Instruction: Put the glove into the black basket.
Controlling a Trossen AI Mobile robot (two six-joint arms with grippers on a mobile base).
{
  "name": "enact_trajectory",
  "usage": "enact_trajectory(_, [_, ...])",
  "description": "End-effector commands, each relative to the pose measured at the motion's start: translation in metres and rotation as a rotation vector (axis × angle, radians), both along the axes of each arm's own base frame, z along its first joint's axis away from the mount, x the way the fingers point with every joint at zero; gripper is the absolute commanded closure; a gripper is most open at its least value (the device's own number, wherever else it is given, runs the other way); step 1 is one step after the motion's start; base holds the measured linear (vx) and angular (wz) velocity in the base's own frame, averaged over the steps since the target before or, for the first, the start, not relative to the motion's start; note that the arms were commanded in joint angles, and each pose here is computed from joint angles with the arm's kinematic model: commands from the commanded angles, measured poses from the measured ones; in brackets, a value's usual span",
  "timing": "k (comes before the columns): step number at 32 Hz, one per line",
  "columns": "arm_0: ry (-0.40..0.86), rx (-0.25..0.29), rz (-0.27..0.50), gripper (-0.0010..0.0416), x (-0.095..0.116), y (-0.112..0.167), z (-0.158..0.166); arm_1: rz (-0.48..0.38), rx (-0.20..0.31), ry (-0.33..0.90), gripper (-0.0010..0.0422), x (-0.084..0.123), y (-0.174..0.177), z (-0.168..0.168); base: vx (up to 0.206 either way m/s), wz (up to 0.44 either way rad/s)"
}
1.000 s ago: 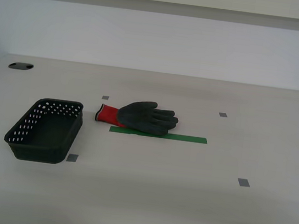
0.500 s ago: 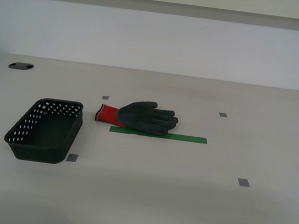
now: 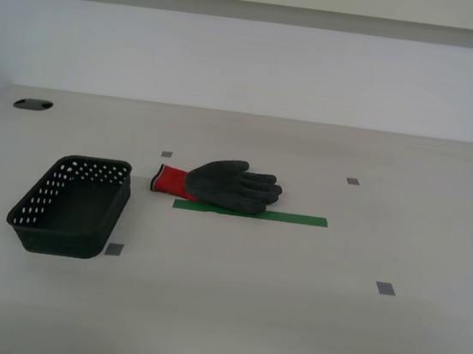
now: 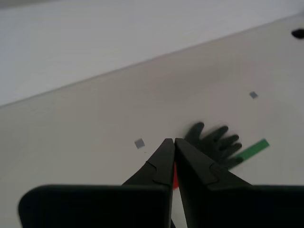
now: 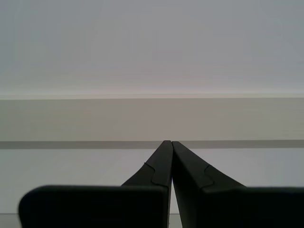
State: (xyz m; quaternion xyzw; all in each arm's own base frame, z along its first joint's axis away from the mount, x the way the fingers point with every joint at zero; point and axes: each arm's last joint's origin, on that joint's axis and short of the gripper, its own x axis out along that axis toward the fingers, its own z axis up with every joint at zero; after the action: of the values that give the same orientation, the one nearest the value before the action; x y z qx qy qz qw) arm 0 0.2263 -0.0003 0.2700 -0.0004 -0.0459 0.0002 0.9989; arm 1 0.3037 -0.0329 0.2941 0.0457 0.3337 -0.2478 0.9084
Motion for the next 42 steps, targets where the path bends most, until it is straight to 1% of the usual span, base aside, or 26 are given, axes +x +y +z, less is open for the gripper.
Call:
enact_trajectory(1, [-0.004, 0.000, 0.000, 0.0405, 0.000, 0.000, 0.001, -0.059, 0.030, 0.072, 0.0412, 0.005, -0.010, -0.017, 0.000, 0.000])
enact_trajectory(5, [-0.003, 0.000, 0.000, 0.0405, 0.000, 0.000, 0.001, -0.118, 0.061, 0.162, 0.0412, 0.014, -0.023, -0.041, 0.000, 0.000])
enact_trajectory(12, [-0.004, 0.000, -0.001, 0.0405, 0.000, 0.000, 0.001, -0.165, 0.081, 0.268, 0.0412, 0.025, -0.044, -0.074, 0.000, 0.000])
enact_trajectory(13, [-0.004, 0.000, 0.000, 0.0405, 0.000, 0.000, 0.001, -0.171, 0.086, 0.300, 0.0412, 0.028, -0.050, -0.081, 0.000, 0.000])
enact_trajectory(15, [-0.004, 0.000, 0.000, 0.0405, 0.000, 0.000, 0.001, -0.177, 0.122, 0.332, 0.0412, 0.034, -0.059, -0.087, 0.000, 0.000])
enact_trajectory(17, [-0.003, 0.000, -0.001, 0.0405, 0.000, 0.000, 0.001, -0.191, 0.170, 0.351, 0.0412, 0.044, -0.071, -0.091, 0.000, 0.000])
enact_trajectory(19, [-0.003, 0.000, -0.001, 0.0405, 0.000, 0.000, 0.001, -0.205, 0.175, 0.357, 0.0412, 0.050, -0.078, -0.093, 0.000, 0.000])
enact_trajectory(22, [-0.004, 0.000, -0.001, 0.0405, 0.000, 0.000, 0.001, -0.239, 0.188, 0.384, 0.0412, 0.072, -0.098, -0.096, 0.000, 0.000])
enact_trajectory(26, [-0.003, 0.000, 0.000, 0.0405, 0.000, 0.000, 0.001, -0.263, 0.204, 0.408, 0.0412, 0.087, -0.115, -0.104, 0.000, 0.000])
enact_trajectory(28, [-0.004, 0.000, 0.000, 0.0405, 0.000, 0.000, 0.001, -0.282, 0.214, 0.431, 0.0412, 0.095, -0.125, -0.114, 0.000, 0.000])
enact_trajectory(31, [-0.004, 0.000, 0.000, 0.0405, 0.000, 0.000, 0.001, -0.389, 0.270, 0.413, 0.0412, 0.099, -0.137, -0.129, 0.000, 0.000])
enact_trajectory(32, [-0.004, 0.000, 0.000, 0.0405, 0.000, 0.000, 0.001, -0.477, 0.314, 0.399, 0.0412, 0.097, -0.146, -0.139, 0.000, 0.000])
enact_trajectory(34, [-0.004, 0.000, 0.000, 0.0405, 0.000, 0.000, 0.001, -0.502, 0.341, 0.409, 0.0412, 0.095, -0.154, -0.149, 0.000, 0.000])
enact_trajectory(38, [-0.002, 0.000, -0.001, 0.0405, 0.000, 0.000, 0.000, -0.509, 0.439, 0.441, 0.0412, 0.089, -0.171, -0.171, 0.000, 0.000])
enact_trajectory(42, [-0.002, 0.000, -0.001, 0.0405, 0.000, 0.000, 0.000, -0.553, 0.460, 0.486, 0.0412, 0.082, -0.187, -0.200, 0.000, 0.000])
